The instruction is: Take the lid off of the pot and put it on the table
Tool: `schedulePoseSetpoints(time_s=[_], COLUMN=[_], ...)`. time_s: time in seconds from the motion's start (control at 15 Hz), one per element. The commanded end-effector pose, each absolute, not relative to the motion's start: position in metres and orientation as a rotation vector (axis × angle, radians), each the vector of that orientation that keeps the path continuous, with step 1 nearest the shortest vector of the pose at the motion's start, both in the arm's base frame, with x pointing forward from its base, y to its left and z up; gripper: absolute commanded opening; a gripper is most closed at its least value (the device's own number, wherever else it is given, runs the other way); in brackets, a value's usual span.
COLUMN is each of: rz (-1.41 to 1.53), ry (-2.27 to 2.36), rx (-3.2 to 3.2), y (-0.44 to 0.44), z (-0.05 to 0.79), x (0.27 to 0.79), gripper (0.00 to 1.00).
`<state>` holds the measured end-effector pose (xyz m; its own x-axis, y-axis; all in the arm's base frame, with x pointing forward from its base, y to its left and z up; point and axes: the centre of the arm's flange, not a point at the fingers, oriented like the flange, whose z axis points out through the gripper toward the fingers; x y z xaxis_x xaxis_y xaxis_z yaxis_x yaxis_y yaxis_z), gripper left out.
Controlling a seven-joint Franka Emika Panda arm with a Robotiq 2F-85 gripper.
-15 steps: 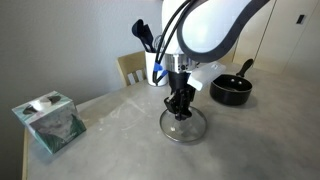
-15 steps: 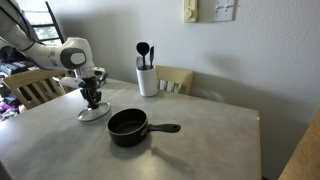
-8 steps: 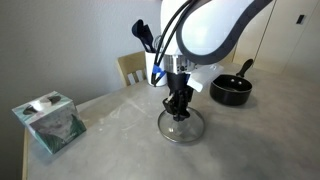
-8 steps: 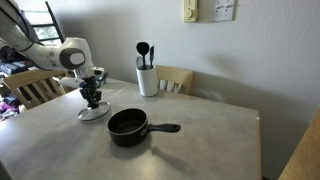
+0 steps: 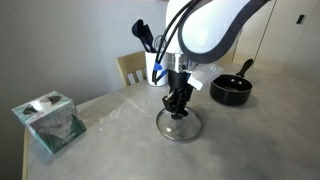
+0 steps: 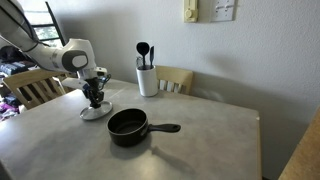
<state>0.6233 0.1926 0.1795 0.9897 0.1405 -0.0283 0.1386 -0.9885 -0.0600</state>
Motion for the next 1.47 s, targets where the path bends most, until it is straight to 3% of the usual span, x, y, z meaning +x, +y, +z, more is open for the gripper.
schedulePoseSetpoints(time_s=[0.0, 0.07, 0.2, 0.53, 1.4], rz=[0.069, 0.074, 0.081, 0.081, 0.067], ry=[-0.267, -0.275, -0.297, -0.423, -0.737], rx=[-3.081, -3.088, -3.105, -3.135, -3.119], y=[0.19, 0.191, 0.194, 0.202, 0.217], z=[0.162, 0.163, 0.168, 0.194, 0.284], x=[0.619, 0.619, 0.619, 0.614, 0.607], gripper=[0.43, 0.66, 0.69, 0.99, 1.0])
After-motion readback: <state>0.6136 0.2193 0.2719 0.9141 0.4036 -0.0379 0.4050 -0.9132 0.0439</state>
